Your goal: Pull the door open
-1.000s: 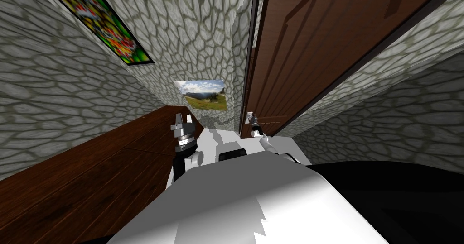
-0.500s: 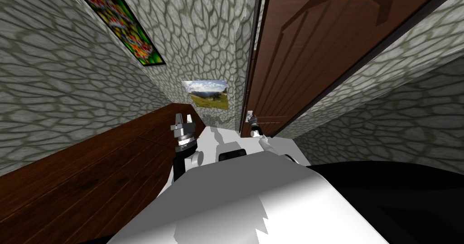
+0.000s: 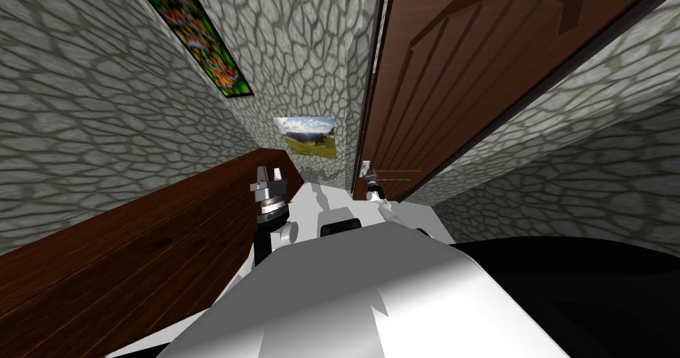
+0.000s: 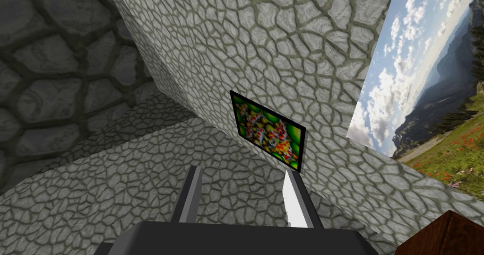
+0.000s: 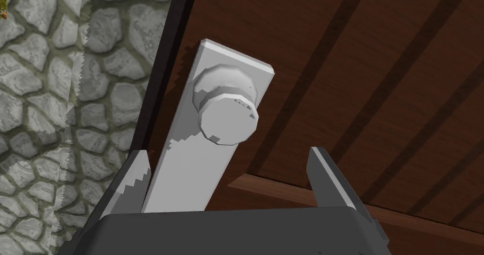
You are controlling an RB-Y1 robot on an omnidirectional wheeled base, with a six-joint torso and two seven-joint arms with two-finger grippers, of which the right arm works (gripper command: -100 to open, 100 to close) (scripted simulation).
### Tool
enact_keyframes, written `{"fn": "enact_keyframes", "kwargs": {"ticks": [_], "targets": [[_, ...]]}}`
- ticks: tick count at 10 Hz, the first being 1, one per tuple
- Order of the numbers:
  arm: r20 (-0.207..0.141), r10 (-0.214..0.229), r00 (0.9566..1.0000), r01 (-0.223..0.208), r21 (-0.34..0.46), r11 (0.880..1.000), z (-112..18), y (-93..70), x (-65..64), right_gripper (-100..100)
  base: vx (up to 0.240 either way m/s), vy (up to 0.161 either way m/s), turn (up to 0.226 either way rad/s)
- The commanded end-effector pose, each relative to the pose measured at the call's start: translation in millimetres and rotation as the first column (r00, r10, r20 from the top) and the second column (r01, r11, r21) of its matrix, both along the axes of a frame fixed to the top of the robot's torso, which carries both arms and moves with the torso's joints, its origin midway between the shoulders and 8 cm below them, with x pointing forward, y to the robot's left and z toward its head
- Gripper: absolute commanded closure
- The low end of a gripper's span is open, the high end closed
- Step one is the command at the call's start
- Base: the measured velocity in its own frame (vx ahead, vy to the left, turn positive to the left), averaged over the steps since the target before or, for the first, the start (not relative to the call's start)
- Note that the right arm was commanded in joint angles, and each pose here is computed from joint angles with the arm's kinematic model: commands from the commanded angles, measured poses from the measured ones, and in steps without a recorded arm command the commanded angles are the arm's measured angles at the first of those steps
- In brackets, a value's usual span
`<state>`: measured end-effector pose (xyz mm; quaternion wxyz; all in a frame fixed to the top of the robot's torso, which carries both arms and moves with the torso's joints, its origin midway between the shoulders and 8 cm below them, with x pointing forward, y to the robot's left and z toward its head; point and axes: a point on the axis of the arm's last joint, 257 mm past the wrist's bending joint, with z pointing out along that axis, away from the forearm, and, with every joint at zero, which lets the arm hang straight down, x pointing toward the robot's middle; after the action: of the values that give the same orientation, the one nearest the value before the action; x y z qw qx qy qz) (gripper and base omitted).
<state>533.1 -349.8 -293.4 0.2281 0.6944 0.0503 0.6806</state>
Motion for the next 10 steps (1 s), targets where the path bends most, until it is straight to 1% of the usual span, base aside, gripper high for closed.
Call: {"fn": "enact_keyframes", "kwargs": {"ticks": [1,3,5,7,8,9,10], "targets": [[0.015,-0.004,0.9999,0.002,0.086,0.996,-0.7,2.2,-1.5,-100,-0.115,-0.038,0.111],[0.032,-0.010,0.9994,0.004,0.178,0.984,-1.3,4.7,-2.7,-100,-0.099,-0.047,0.090],[0.047,-0.016,0.9988,0.004,0.258,0.966,-1.9,6.9,-3.8,-100,-0.101,-0.044,0.071],[0.058,-0.022,0.9981,0.003,0.320,0.947,-2.3,8.8,-4.7,-100,-0.098,-0.043,0.075],[0.065,-0.027,0.9975,0.001,0.363,0.932,-2.6,10.2,-5.2,-100,-0.093,-0.038,0.079],[0.060,-0.024,0.9979,0.003,0.336,0.942,-2.5,9.4,-4.9,-100,-0.041,-0.018,0.017],[0.060,-0.044,0.9972,0.021,0.343,0.939,-4.5,-9.4,-9.8,-100,0.093,0.010,0.131]]}}
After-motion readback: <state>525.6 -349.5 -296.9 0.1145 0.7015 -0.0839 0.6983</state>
